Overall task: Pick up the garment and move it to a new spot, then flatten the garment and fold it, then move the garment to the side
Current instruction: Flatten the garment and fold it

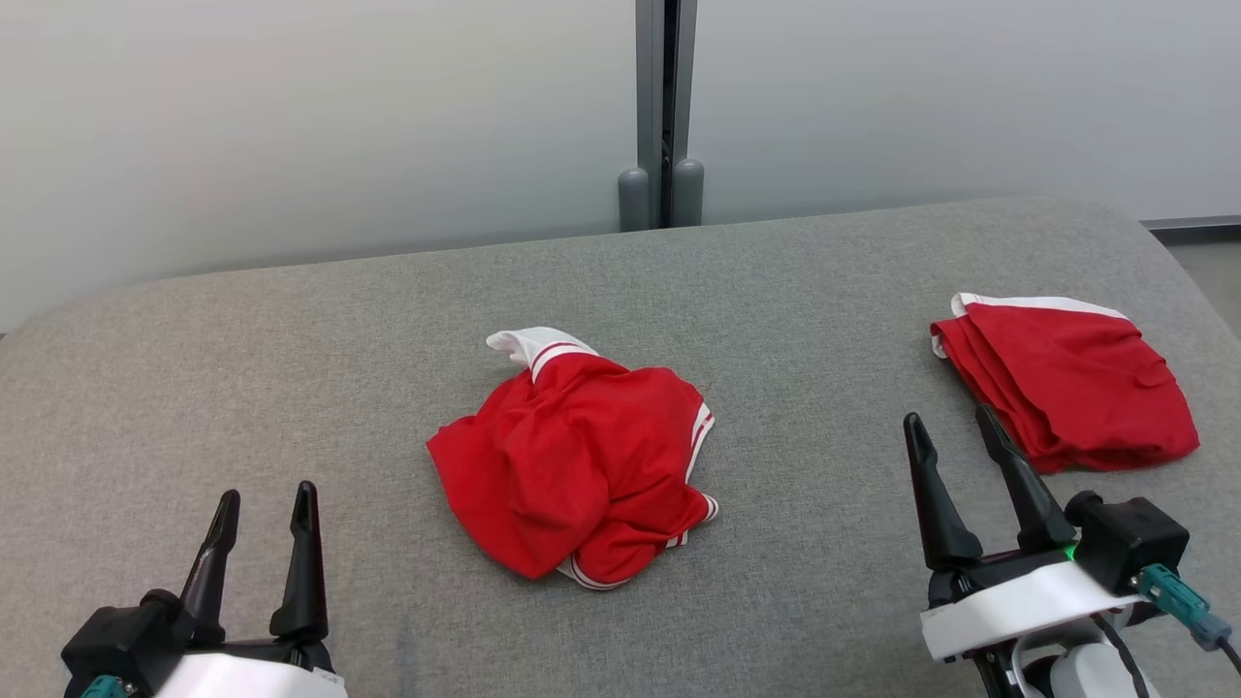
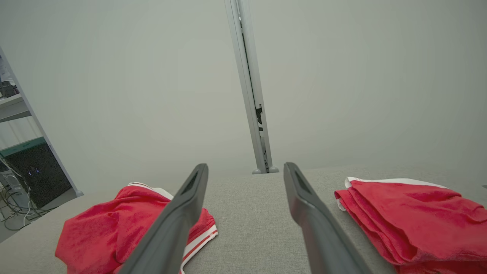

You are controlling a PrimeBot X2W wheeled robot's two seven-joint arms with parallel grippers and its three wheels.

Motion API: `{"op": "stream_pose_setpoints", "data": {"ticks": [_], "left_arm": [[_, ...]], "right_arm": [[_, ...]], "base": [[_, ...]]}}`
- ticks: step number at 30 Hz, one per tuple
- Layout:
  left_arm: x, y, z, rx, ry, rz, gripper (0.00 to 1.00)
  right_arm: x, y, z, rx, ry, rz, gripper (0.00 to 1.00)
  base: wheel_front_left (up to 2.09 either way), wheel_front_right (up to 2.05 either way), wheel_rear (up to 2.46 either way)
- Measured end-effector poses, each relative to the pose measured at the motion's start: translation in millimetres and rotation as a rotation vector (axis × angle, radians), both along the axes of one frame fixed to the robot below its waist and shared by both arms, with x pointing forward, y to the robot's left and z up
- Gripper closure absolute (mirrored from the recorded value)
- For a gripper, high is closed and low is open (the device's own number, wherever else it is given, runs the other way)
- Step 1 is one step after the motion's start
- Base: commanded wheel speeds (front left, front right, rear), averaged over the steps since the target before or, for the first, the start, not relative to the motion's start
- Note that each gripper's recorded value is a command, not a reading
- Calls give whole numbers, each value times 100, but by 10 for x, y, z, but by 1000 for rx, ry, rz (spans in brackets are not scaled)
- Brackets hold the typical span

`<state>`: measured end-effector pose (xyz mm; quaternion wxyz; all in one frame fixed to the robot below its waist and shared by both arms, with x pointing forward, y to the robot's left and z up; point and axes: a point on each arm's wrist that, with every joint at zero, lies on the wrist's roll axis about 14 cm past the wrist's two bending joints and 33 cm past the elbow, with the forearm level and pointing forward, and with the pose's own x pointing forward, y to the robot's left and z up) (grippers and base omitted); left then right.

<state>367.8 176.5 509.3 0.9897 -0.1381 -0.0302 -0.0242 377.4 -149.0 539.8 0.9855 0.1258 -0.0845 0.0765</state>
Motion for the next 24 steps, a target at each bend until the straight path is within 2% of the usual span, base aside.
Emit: {"op": "stream_pose_setpoints", "data": {"ticks": [6, 11, 15, 20, 24], "left_arm": [[-13, 0, -7, -1, -1, 0, 0], [-40, 43, -36, -8, 6, 10, 0], [-70, 107, -89, -20, 20, 32, 0], [-115, 273, -156, -25, 40, 80, 0], [-148, 412, -192, -29, 50, 117, 0]], "right_arm": [[8, 213, -122, -31, 48, 77, 0], [-73, 713, -708, -96, 348, 296, 0], [-64, 964, -913, -142, 473, 414, 0], [-34, 1276, -1020, -173, 527, 525, 0], [52, 1387, -1102, -198, 546, 558, 0]], "base": [[0, 0, 0], [0, 0, 0], [0, 0, 0], [0, 0, 0], [0, 0, 0]]}}
